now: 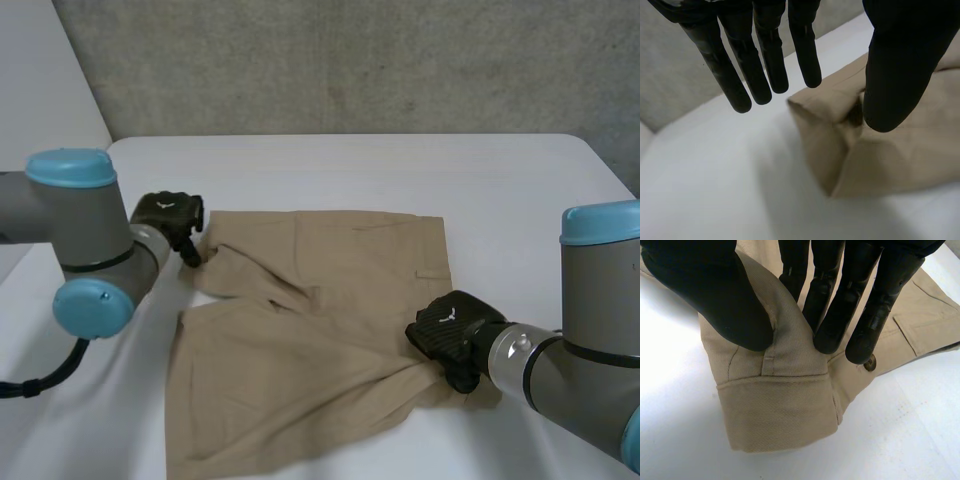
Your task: Fold the shorts.
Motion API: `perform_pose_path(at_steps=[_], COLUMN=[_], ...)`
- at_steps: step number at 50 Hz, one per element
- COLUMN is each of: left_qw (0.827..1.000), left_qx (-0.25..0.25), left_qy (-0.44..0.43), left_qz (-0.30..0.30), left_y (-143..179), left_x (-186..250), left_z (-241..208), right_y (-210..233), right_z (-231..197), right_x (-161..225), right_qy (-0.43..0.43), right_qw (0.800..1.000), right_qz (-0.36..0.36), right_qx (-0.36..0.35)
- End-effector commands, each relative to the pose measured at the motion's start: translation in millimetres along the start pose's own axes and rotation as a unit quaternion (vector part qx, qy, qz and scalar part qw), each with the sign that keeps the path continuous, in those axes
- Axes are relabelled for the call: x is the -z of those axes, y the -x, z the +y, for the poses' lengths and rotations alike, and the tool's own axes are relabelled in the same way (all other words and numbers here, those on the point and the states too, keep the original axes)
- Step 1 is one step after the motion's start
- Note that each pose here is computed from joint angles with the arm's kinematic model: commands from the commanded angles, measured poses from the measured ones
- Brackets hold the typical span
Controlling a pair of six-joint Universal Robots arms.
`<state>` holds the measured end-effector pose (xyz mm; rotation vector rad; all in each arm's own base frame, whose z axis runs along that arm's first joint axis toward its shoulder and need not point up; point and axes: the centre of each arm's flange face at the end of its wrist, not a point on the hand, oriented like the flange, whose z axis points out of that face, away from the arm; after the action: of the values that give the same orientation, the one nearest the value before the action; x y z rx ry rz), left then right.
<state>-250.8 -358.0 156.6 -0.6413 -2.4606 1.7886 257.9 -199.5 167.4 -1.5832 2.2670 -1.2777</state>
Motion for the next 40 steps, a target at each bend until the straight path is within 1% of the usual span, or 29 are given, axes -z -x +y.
perform_pose_path(at_steps=[1,9,24,40], left_qw=[0.992,0.991,0.99,0.988], left_qx=[0.116,0.127,0.126,0.126], left_qy=[0.034,0.046,0.059,0.094], left_qz=[0.026,0.018,0.006,0.011], left_y=[-1,7,10,8], left_x=[-13,-20,-25,-21], left_z=[5,10,16,26], right_y=[-2,-1,-1,0], right_z=[1,1,2,0], right_x=[0,0,0,0], right_qy=[0.001,0.002,0.002,0.0], right_qw=[1.0,1.0,1.0,1.0], right_qz=[0.002,0.001,0.001,0.0], right_qx=[-0.002,-0.002,-0.002,0.0])
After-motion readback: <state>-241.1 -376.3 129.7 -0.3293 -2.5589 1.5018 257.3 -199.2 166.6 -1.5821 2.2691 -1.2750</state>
